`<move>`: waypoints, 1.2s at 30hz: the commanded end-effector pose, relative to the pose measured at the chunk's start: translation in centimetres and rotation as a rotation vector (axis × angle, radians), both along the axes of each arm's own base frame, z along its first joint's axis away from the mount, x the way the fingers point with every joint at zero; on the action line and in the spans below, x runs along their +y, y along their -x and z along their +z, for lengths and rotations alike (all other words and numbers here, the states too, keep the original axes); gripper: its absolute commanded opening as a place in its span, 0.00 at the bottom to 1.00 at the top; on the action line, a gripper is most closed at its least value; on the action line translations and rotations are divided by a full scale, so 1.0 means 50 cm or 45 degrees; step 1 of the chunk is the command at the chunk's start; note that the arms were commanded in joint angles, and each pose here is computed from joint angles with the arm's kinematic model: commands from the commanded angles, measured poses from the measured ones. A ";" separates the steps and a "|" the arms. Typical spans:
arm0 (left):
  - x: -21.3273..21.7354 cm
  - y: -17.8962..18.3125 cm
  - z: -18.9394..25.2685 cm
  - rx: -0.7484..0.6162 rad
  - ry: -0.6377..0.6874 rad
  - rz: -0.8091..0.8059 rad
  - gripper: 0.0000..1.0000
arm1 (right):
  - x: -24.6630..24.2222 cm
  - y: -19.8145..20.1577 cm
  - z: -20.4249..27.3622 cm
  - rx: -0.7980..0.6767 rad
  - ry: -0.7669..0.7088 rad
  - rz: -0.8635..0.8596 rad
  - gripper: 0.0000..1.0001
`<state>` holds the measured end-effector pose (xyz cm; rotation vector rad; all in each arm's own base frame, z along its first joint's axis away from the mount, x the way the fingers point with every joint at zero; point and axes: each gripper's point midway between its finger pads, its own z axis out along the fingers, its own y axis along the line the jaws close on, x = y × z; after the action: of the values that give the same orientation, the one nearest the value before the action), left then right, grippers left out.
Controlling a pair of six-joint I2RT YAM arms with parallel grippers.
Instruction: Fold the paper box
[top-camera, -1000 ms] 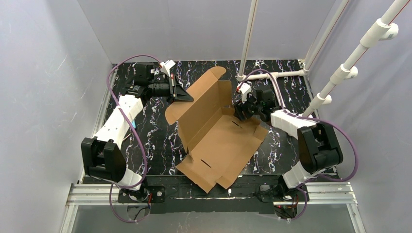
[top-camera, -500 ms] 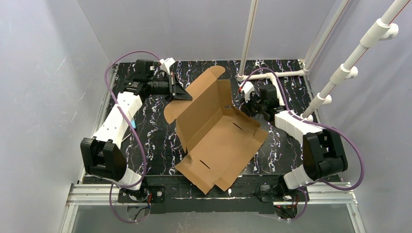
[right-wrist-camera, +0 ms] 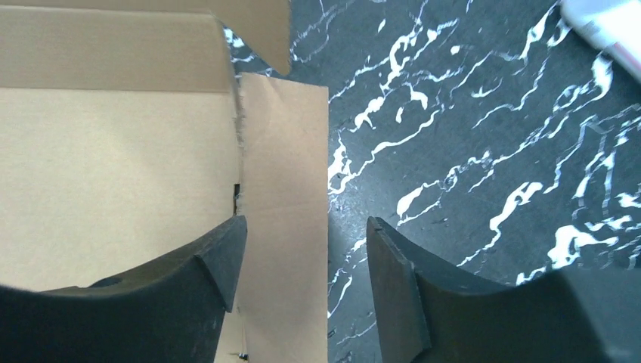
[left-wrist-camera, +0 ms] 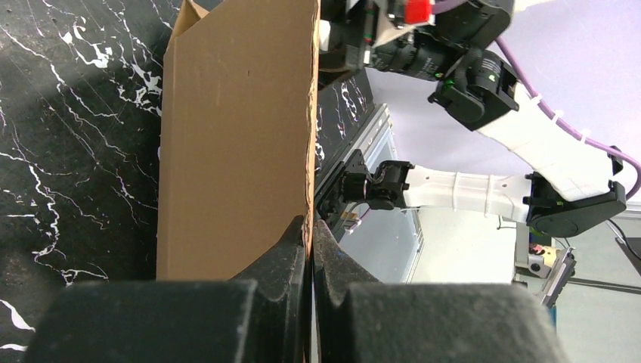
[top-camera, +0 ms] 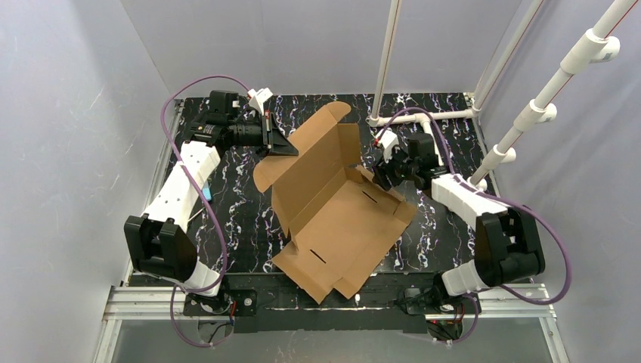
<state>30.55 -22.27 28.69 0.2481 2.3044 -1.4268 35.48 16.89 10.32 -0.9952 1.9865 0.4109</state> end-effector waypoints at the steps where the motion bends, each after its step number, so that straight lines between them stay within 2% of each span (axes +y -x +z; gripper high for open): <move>1: -0.005 0.008 0.031 -0.049 0.017 -0.035 0.00 | 0.017 0.022 0.080 -0.102 -0.085 0.093 0.72; 6: -0.005 0.014 0.042 -0.058 0.029 -0.038 0.00 | 0.024 0.031 0.060 -0.048 -0.079 0.138 0.75; 11: -0.007 0.032 0.047 -0.065 0.059 -0.087 0.00 | 0.091 0.070 0.186 -0.124 -0.247 0.465 0.85; 14: -0.004 0.047 0.055 -0.119 0.054 -0.120 0.00 | 0.098 0.040 0.245 -0.177 -0.225 0.494 0.87; 18: 0.001 0.052 0.070 -0.203 0.032 -0.146 0.00 | 0.094 -0.011 0.246 -0.237 -0.174 0.443 0.87; 21: 0.000 0.048 0.088 -0.262 0.036 -0.166 0.00 | 0.121 -0.019 0.260 -0.222 -0.221 0.543 0.86; 24: -0.003 0.040 0.110 -0.308 0.045 -0.180 0.00 | 0.152 -0.050 0.293 -0.208 -0.280 0.546 0.84; 28: 0.000 0.027 0.140 -0.372 0.026 -0.177 0.00 | 0.180 -0.080 0.324 -0.184 -0.364 0.563 0.66; 34: 0.039 -0.008 0.165 -0.508 -0.110 -0.100 0.00 | 0.230 -0.084 0.408 -0.268 -0.497 0.708 0.19; 36: 0.057 -0.028 0.180 -0.554 -0.149 -0.056 0.00 | 0.242 -0.092 0.434 -0.280 -0.536 0.734 0.08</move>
<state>30.83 -21.30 36.46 0.5634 2.0625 -1.2603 39.73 27.01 26.29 -1.2458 1.5099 0.8837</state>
